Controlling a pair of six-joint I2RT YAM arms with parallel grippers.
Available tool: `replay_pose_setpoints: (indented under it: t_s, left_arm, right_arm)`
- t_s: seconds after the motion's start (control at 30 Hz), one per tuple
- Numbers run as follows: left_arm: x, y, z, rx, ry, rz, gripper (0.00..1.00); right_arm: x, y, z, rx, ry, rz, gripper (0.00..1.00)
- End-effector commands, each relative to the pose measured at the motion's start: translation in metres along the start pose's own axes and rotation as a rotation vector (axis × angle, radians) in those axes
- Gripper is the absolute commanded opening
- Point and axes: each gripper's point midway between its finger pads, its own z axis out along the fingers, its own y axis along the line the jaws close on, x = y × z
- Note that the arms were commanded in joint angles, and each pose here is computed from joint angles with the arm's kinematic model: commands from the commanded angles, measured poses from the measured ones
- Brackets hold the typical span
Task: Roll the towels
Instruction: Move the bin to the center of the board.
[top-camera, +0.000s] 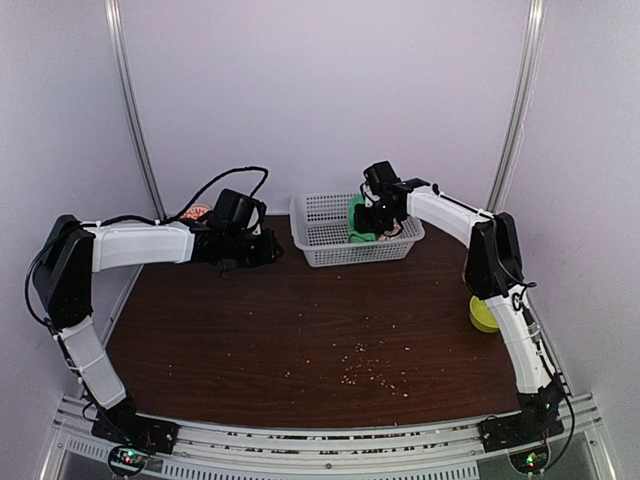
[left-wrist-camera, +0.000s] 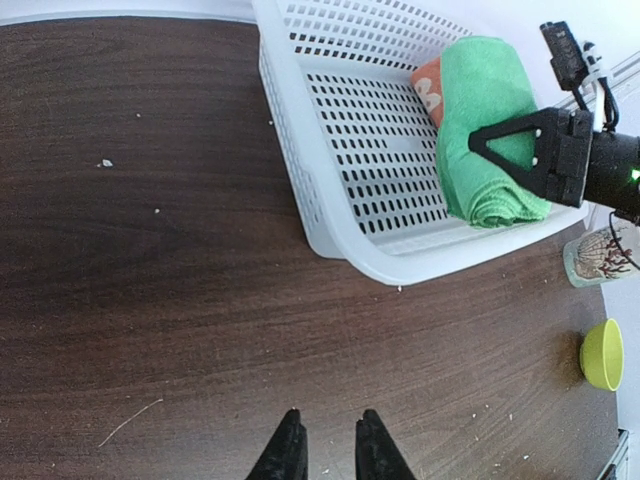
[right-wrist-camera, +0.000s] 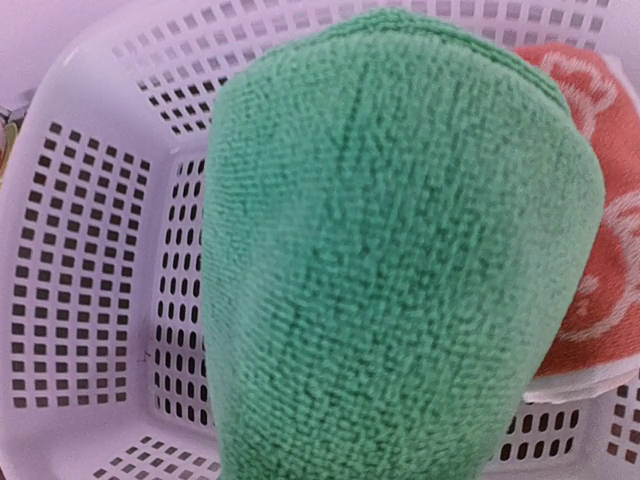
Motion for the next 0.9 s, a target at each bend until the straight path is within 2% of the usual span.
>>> replay_pose_setpoints:
  t_s: [0.0, 0.33, 0.7, 0.77, 0.87]
  left_arm:
    - [-0.024, -0.008, -0.009, 0.029, -0.07, -0.012, 0.19]
    - [-0.03, -0.01, -0.02, 0.04, -0.085, -0.014, 0.19]
    - [-0.016, -0.003, -0.037, 0.044, -0.081, -0.028, 0.19]
    - [-0.013, -0.001, -0.041, 0.045, -0.084, -0.032, 0.19]
    - [-0.011, 0.003, -0.048, 0.041, -0.097, -0.041, 0.19]
  right_arm:
    - [0.008, 0.018, -0.024, -0.051, 0.041, 0.002, 0.0]
    - [0.036, 0.033, -0.057, -0.088, 0.095, 0.033, 0.0]
    - [0.138, 0.039, -0.091, -0.078, 0.219, 0.025, 0.0]
    - [0.14, 0.04, -0.098, -0.078, 0.208, 0.021, 0.0]
    - [0.114, 0.037, -0.109, -0.045, 0.14, 0.001, 0.0]
